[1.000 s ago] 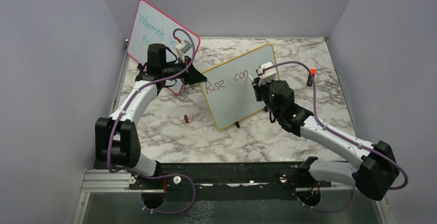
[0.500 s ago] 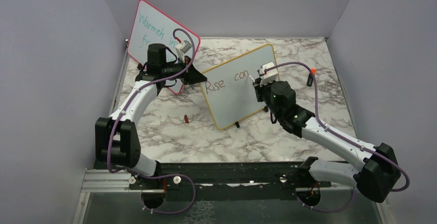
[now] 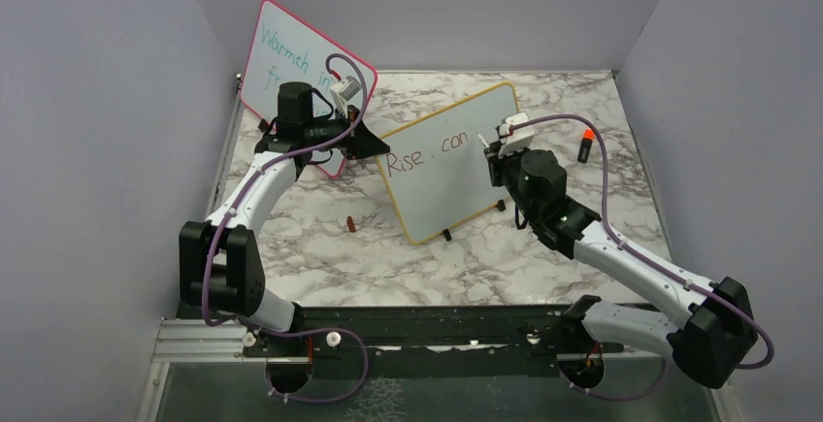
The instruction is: Write a sentence on the whiteboard
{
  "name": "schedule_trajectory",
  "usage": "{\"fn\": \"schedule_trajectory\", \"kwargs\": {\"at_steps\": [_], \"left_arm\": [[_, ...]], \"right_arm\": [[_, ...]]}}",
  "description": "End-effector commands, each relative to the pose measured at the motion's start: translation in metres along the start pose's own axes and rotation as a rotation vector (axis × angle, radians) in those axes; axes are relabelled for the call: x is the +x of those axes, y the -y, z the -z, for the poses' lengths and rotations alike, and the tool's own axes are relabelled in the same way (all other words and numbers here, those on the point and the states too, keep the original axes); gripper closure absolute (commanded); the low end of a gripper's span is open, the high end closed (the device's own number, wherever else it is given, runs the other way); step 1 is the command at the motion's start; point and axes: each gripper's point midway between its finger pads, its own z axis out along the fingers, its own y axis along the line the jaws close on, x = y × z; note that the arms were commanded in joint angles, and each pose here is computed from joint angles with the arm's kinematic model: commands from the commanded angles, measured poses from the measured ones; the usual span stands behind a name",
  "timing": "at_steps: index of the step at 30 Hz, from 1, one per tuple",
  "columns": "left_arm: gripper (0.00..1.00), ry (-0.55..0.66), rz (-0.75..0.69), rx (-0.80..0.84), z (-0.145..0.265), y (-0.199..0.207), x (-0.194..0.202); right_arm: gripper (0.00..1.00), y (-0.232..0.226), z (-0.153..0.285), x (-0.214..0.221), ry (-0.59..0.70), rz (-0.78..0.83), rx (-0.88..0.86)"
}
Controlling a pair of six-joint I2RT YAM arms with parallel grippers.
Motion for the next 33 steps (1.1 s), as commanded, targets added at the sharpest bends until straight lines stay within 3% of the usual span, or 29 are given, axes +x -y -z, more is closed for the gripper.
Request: {"fn": "schedule_trajectory", "kwargs": {"at_steps": [1, 33], "left_arm": [[1.0, -0.026, 0.004, -0.03, 0.002, -0.01, 0.011], [1.0, -0.03, 0.008, -0.015, 0.001, -0.009, 0.012]], "right_arm": [[0.99, 0.006, 0.0, -0.012, 0.05, -0.013, -0.006], [0.99, 0.0, -0.02, -0.006, 0.043, 0.003, -0.043]]}}
